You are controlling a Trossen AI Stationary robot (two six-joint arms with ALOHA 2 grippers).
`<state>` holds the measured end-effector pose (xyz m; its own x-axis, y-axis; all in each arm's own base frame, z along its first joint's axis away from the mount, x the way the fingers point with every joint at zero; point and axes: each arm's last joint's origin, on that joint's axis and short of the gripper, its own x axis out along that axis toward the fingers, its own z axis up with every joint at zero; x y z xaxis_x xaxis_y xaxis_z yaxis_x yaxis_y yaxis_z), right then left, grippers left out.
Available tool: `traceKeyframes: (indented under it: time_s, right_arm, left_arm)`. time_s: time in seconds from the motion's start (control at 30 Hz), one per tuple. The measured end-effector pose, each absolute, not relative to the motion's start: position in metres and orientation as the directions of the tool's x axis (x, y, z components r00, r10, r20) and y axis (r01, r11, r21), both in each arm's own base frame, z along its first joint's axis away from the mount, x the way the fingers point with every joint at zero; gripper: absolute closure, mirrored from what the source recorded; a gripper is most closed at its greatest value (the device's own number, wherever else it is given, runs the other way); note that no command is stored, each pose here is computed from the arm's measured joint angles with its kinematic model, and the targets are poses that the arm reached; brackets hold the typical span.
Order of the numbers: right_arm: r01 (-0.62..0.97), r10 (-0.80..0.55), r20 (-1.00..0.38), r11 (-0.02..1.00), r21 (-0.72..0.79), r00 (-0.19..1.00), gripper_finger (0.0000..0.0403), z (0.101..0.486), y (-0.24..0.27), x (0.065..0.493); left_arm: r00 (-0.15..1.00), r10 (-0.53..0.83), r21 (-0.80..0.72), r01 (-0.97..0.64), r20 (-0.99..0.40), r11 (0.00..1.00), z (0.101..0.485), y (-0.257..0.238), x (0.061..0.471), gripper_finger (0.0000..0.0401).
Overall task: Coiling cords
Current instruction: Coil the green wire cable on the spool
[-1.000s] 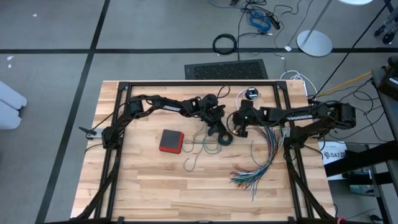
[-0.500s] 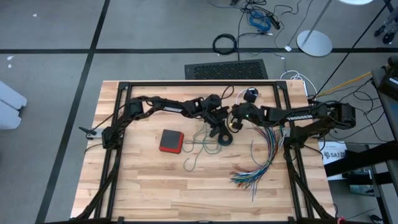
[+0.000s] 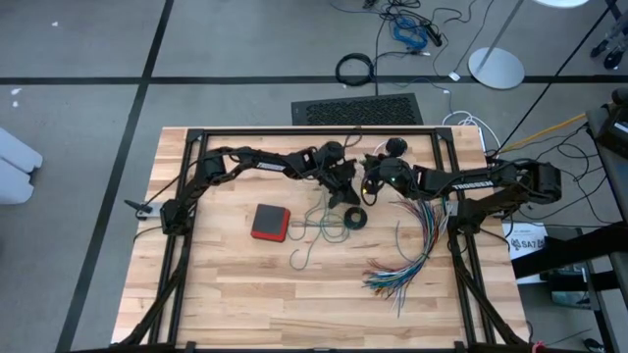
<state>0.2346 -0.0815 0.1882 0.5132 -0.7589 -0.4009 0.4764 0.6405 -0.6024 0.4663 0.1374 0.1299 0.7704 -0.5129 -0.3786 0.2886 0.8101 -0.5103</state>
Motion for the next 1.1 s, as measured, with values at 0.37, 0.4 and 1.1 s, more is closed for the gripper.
traceKeyframes:
  time_s: [0.37, 0.4, 1.1]
  right_arm:
    - [0.514, -0.821, -0.235, 0.521, -0.681, 0.520, 0.0403, 0.207, -0.078, 0.241]
    - [0.524, -0.823, -0.217, 0.513, -0.680, 0.525, 0.0403, 0.210, -0.078, 0.241]
    - [0.639, -0.829, 0.046, 0.393, -0.661, 0.557, 0.0403, 0.272, -0.075, 0.215]
  left_arm:
    - [0.776, -0.592, -0.580, 0.386, -0.216, 0.717, 0.142, 0.192, 0.448, 0.0242]
    - [0.771, -0.604, -0.589, 0.398, -0.200, 0.704, 0.143, 0.195, 0.446, 0.0240]
    - [0.880, -0.474, -0.519, 0.424, 0.041, 0.743, 0.192, 0.256, 0.428, 0.0237]
